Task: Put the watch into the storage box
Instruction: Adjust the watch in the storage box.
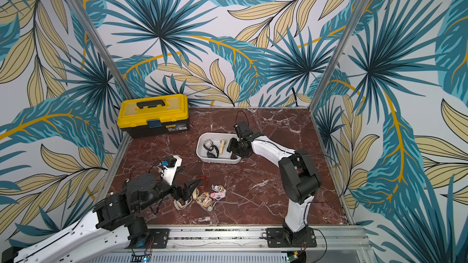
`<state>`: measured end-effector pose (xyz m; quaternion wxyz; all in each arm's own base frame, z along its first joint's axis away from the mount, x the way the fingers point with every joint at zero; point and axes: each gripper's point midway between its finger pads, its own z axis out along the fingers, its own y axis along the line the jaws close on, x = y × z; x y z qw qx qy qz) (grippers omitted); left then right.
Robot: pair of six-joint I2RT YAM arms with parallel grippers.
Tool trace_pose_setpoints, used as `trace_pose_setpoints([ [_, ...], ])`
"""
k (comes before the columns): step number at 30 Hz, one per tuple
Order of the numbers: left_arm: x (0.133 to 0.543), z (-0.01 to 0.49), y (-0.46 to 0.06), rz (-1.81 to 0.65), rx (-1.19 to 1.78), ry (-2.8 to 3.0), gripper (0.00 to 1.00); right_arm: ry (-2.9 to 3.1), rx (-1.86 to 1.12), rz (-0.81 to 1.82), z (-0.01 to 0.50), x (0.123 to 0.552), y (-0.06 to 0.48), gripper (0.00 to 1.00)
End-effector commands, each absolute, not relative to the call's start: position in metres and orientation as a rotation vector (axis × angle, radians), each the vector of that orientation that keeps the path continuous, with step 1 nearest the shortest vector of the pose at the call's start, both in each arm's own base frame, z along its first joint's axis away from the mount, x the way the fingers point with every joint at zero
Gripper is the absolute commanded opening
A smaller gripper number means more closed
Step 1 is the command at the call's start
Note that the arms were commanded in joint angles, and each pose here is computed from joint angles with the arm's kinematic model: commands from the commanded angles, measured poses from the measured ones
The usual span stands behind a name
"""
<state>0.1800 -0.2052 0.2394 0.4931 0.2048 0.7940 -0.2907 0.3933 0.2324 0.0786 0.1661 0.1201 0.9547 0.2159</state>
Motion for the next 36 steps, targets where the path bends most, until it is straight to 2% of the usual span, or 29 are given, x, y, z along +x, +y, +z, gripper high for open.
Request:
trace_pose_setpoints([
  [1, 0.181, 0.233, -0.203, -0.682, 0.5, 1.929, 1.0, 2.722, 0.32, 0.594, 0.077, 0.398, 0.231, 0.55],
  [12, 0.182, 0.231, -0.2, -0.662, 0.492, 1.936, 1.0, 2.733, 0.309, 0.602, 0.066, 0.403, 0.236, 0.41],
  [16, 0.182, 0.231, -0.199, -0.658, 0.494, 1.937, 1.0, 2.727, 0.304, 0.623, 0.066, 0.406, 0.24, 0.23],
  [23, 0.183, 0.229, -0.199, -0.65, 0.495, 1.941, 1.0, 2.751, 0.268, 0.644, 0.062, 0.409, 0.247, 0.01],
  [28, 0.183, 0.228, -0.198, -0.647, 0.493, 1.944, 1.0, 2.751, 0.213, 0.626, 0.073, 0.413, 0.249, 0.0],
  [36, 0.184, 0.226, -0.199, -0.641, 0.494, 1.938, 1.0, 2.861, 0.012, 0.423, 0.086, 0.42, 0.241, 0.0],
])
